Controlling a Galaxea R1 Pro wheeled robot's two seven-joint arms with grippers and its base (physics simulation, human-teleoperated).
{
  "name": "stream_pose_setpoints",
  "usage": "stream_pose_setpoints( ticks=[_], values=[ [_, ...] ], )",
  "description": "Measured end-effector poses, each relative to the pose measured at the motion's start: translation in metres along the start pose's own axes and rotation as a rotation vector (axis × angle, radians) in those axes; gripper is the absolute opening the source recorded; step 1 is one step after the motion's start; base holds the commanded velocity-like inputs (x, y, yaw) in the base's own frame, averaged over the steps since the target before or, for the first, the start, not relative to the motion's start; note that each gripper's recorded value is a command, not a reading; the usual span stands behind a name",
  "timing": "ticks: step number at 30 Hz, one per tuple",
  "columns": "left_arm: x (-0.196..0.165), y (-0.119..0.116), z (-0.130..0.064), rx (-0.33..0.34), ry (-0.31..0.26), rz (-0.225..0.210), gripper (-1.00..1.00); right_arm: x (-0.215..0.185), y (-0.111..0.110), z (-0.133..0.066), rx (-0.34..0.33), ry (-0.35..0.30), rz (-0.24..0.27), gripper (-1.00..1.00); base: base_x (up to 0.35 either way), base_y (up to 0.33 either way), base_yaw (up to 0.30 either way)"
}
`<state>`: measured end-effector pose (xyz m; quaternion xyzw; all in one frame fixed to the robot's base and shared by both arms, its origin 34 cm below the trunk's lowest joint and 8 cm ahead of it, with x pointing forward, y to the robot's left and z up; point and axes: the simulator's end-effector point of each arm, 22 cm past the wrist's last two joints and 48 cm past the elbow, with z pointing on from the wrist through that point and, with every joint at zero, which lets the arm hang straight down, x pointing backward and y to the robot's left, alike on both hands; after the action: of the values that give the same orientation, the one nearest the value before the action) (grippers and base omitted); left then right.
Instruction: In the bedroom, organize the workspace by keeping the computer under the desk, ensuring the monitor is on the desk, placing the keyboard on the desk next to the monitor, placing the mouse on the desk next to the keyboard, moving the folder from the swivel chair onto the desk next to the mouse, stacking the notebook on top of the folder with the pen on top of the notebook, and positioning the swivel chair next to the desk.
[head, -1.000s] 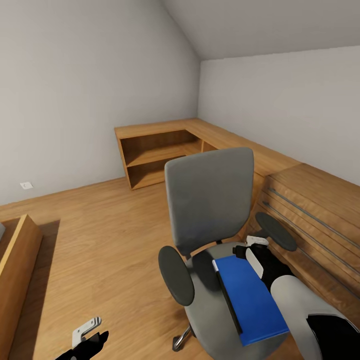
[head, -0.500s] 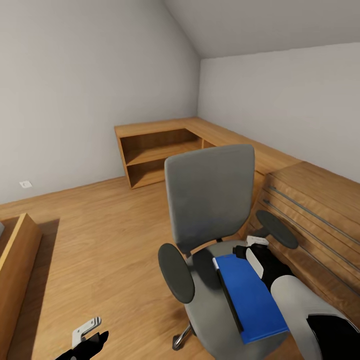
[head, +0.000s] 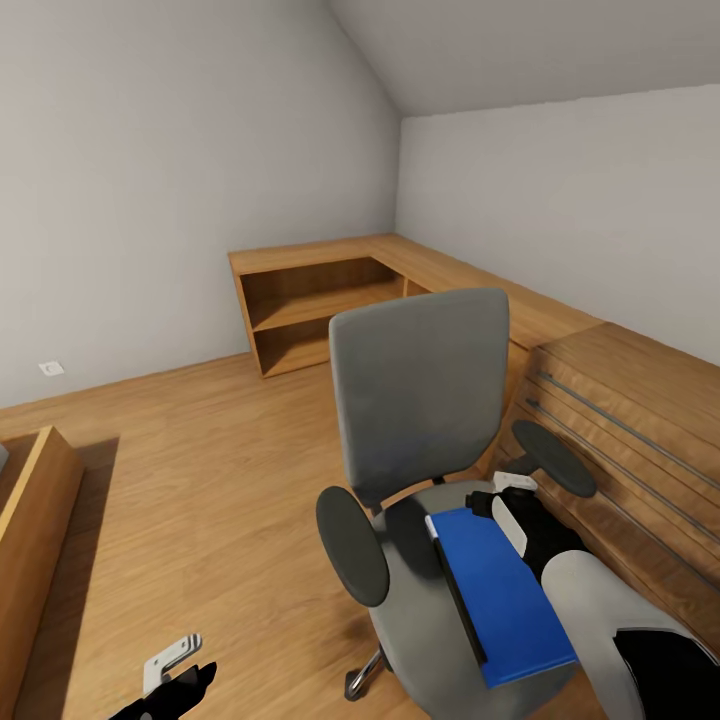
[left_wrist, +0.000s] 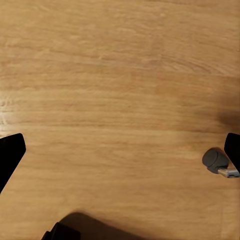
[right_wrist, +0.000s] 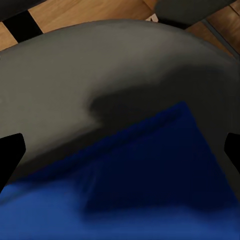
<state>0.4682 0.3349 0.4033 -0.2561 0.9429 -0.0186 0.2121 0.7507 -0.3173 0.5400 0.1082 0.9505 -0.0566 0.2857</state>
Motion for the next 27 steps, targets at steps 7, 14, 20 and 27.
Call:
stream_pose_setpoints(
  ticks=[7,14,20,27],
  values=[
    [0.0,0.0,0.0,0.0,0.001,-0.001,1.0,0.0,0.0,0.0,0.0,0.0,0.0,1.0,0.0,0.0,0.0],
    [0.007,0.006,0.001,-0.009,0.014,-0.015,1.0,0.0,0.0,0.0,0.0,0.001,0.0,1.0,-0.003,0.0,0.0],
    [0.008,0.013,0.001,-0.019,0.016,-0.036,1.0,0.0,0.0,0.0,0.001,0.001,-0.001,1.0,-0.103,0.0,0.0],
    [0.008,0.015,0.001,-0.022,0.015,-0.042,1.0,0.0,0.0,0.0,0.001,0.001,-0.002,1.0,-0.033,0.0,0.0]
  ],
)
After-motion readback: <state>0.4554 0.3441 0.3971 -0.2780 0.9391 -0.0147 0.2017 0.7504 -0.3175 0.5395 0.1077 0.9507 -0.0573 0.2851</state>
